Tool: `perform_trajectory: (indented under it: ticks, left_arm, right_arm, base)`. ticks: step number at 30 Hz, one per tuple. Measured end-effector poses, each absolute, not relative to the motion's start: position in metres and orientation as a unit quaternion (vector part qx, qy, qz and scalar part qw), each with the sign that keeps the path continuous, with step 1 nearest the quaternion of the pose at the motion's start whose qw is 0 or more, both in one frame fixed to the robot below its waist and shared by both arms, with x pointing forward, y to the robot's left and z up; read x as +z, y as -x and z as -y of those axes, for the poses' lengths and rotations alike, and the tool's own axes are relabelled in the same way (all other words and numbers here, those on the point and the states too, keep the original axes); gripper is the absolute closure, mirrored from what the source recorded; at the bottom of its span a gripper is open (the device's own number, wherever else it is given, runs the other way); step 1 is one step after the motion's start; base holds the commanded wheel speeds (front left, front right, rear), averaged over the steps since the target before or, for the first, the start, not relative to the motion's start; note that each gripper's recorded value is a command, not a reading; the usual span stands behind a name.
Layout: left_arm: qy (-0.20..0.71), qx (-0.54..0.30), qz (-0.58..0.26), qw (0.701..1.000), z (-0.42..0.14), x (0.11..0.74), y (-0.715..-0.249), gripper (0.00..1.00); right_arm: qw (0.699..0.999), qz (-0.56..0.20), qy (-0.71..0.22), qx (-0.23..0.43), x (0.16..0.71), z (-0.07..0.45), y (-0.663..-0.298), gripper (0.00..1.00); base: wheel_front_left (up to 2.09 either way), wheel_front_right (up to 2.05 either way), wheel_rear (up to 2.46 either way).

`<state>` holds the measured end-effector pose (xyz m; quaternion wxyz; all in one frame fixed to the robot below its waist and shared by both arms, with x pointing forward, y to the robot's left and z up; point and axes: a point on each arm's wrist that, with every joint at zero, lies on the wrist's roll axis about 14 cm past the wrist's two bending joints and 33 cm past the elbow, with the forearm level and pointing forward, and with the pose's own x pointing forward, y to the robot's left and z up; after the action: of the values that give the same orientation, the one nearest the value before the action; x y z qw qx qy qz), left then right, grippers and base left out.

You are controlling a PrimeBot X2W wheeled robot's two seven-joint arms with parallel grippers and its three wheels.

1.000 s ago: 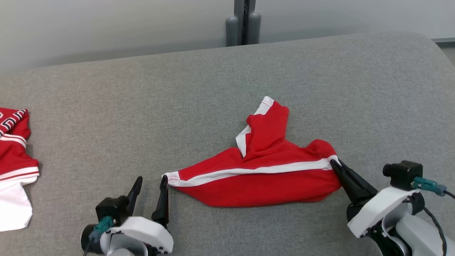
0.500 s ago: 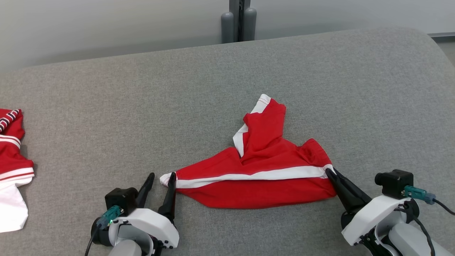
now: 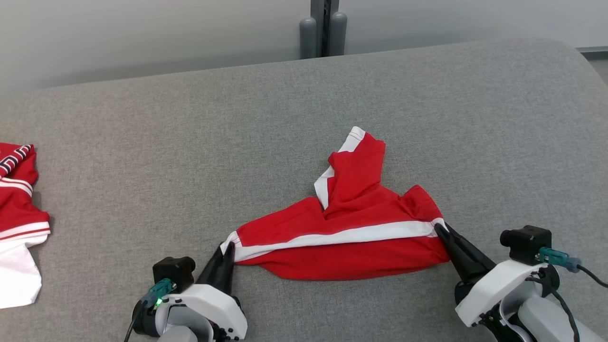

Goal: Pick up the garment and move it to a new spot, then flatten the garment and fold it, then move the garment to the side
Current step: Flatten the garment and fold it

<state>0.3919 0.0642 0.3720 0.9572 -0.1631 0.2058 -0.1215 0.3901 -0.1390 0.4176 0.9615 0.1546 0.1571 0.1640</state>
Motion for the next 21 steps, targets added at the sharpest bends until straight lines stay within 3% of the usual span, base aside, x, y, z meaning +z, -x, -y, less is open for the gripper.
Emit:
perform_trajectory:
  ticks: [5, 9, 16, 21]
  left_arm:
    - [0.160, -0.122, -0.215, 0.956, -0.063, 0.367, -0.392, 1.00]
    - [0.166, -0.116, -0.162, 0.966, -0.068, 0.398, -0.416, 1.00]
    - [0.106, -0.121, -0.031, 0.986, -0.103, 0.488, -0.464, 1.00]
    - [0.033, -0.115, 0.072, 0.990, -0.134, 0.590, -0.493, 1.00]
  right_arm:
    - [0.962, -0.154, -0.156, 0.166, 0.419, 0.137, -0.393, 1.00]
    - [0.965, -0.113, -0.169, 0.165, 0.445, 0.136, -0.407, 1.00]
    - [0.963, 0.024, -0.174, 0.205, 0.544, 0.118, -0.440, 1.00]
    - [0.950, 0.113, -0.156, 0.245, 0.625, 0.100, -0.453, 1.00]
  base:
    - [0.00, 0.00, 0.00]
    - [0.00, 0.00, 0.00]
    - [0.00, 0.00, 0.00]
    - [0.00, 0.00, 0.00]
